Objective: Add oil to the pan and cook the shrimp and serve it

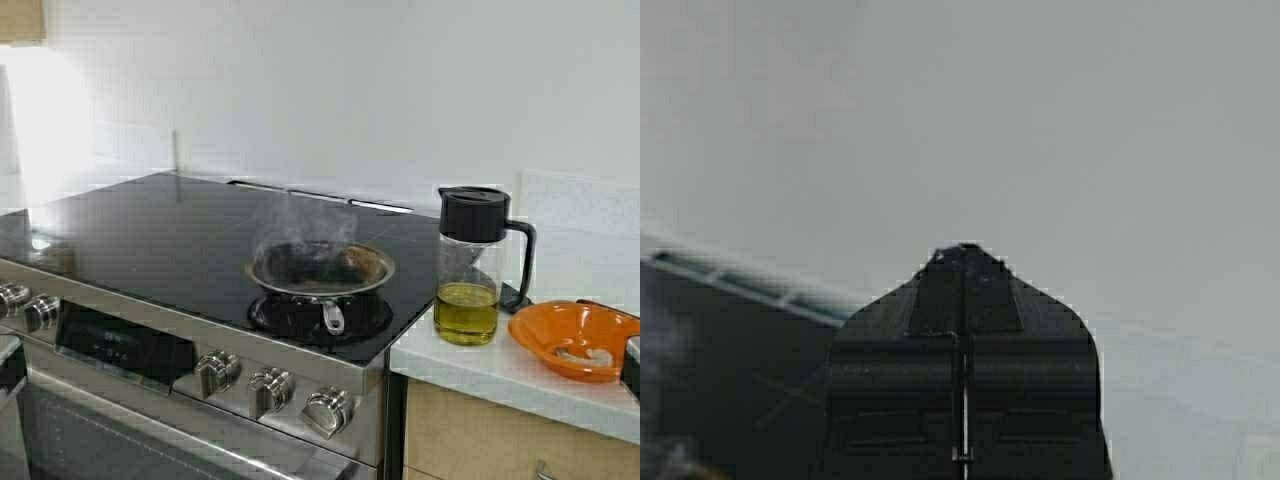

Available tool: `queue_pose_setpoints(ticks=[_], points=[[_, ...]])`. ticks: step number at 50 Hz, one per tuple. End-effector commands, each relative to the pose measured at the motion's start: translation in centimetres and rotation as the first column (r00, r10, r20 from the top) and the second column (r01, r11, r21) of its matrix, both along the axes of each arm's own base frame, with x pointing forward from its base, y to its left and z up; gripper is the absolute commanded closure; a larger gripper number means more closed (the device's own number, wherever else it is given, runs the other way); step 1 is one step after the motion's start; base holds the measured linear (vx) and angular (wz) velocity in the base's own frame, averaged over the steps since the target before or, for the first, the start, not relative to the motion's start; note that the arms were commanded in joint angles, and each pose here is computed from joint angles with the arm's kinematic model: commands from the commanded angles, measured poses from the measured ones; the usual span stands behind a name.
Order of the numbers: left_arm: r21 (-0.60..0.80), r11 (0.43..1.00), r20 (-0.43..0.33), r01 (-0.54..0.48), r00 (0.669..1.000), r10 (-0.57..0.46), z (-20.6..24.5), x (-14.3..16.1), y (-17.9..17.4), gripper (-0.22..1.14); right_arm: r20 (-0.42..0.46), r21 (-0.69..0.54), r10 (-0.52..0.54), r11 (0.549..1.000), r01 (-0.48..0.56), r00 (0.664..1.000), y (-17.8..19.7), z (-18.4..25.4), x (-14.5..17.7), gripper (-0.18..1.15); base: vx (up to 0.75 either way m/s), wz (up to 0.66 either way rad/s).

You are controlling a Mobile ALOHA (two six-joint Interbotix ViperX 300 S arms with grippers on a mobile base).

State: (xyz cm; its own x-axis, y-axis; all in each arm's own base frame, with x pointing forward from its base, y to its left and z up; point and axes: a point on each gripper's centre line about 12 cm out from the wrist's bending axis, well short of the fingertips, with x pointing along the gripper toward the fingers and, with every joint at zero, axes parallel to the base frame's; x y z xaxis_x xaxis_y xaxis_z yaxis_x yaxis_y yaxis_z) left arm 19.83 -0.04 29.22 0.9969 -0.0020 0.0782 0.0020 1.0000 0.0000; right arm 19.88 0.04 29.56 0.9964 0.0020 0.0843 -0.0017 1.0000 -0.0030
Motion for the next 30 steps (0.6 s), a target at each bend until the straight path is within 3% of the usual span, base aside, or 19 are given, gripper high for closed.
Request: queue_pose_setpoints(ticks=[1, 6, 11, 13, 20, 30], points=[[0.001, 1.0, 0.006, 0.008, 1.0, -0.008, 0.0, -0.2, -0.2, 0.95, 0.003, 0.017, 0.036, 0.999, -0.036, 0.999, 0.7, 0.2, 0.2, 0.88, 0.0, 0.0], [0.003, 1.0, 0.011, 0.008, 1.0, -0.008, 0.1, -0.3, -0.2, 0.84, -0.014, 0.014, 0.113, 0.994, -0.113, 0.994, 2.3, 0.2, 0.6, 0.5, 0.0, 0.0], [-0.002, 1.0, 0.009, 0.008, 1.0, -0.008, 0.0, -0.3, -0.1, 0.88, -0.067, 0.008, 0.179, 0.984, -0.179, 0.982, 3.9, -0.3, 1.6, -0.03, 0.0, 0.0], [0.0, 1.0, 0.006, 0.01, 1.0, -0.01, -0.1, -0.3, -0.2, 0.89, -0.092, 0.009, 0.198, 0.98, -0.198, 0.976, 4.4, -0.7, 2.0, -0.15, 0.0, 0.0], [-0.003, 1.0, 0.006, 0.008, 1.0, -0.008, -0.1, -0.3, -0.1, 0.89, -0.162, 0.019, 0.244, 0.97, -0.244, 0.956, 5.8, -2.4, 3.0, -0.03, 0.0, 0.0], [-0.008, 1.0, 0.005, 0.008, 1.0, -0.008, -0.2, -0.3, -0.1, 0.89, -0.264, 0.121, 0.257, 0.965, -0.233, 0.929, 7.0, -6.5, 4.0, -0.05, 0.0, 0.0]])
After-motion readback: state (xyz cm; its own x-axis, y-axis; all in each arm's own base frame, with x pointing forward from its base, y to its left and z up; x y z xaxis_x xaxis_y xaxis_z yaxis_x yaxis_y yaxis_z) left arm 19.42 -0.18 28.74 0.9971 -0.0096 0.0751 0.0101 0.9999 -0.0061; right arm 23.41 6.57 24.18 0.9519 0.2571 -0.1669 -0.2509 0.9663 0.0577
